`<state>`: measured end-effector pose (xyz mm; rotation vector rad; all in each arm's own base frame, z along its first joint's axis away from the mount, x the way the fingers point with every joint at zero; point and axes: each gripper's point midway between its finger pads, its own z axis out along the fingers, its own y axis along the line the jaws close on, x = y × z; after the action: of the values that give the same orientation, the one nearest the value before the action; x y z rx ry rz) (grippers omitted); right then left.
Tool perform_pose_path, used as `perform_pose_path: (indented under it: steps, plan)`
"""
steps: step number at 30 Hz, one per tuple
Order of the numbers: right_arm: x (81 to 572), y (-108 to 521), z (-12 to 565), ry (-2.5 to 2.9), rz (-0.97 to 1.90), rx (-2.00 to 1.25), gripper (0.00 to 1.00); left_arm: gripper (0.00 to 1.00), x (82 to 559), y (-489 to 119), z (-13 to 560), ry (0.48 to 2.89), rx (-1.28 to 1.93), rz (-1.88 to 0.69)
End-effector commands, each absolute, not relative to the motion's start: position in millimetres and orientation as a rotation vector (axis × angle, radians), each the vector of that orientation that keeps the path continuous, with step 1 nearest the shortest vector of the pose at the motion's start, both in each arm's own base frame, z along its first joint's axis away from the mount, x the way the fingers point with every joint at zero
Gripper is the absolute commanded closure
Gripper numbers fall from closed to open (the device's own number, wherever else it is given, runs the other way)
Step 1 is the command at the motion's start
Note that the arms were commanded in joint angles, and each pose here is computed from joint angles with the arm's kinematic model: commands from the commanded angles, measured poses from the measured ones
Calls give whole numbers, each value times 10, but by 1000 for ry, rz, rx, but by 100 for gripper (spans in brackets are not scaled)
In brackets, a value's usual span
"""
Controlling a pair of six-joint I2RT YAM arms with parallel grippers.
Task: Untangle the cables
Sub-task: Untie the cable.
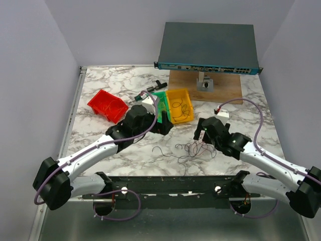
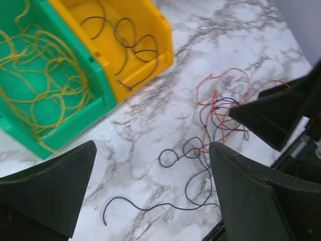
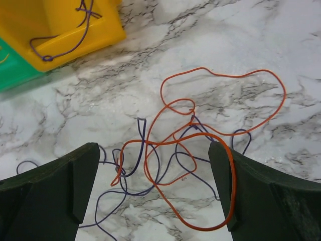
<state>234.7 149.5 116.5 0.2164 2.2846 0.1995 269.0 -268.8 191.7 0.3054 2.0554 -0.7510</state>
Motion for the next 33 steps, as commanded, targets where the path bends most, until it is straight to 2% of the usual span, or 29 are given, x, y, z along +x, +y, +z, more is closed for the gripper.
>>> perform_pose_path:
  steps: [1, 11, 19, 21, 24, 28, 33]
  plan:
    - [2378, 1221, 1059, 2256, 67, 295, 1, 1, 2478, -3064, 2076, 1872, 506, -984]
    - [2623, 1591, 930, 2259, 195, 328, 0, 1, 2253, -3350, 1966, 1733, 702, -1005]
    - [2571, 2344, 1510, 2232, 650, 40, 4, 1, 2130, -3492, 1691, 1746, 874, -1042]
    - [2647, 2198, 1599, 2191, 575, 103, 2, 2, 2058, -3555, 1628, 1744, 912, -1097]
    - [2761, 1758, 1608, 2160, 313, 270, 0, 1, 2023, -3614, 1556, 1764, 936, -1136]
    - [2840, 1308, 1566, 2143, 71, 392, 0, 1, 2096, -3636, 1487, 1799, 938, -1099]
    - [2960, 1037, 1313, 2208, 89, 459, 0, 7, 2112, -3660, 1481, 1809, 944, -1098]
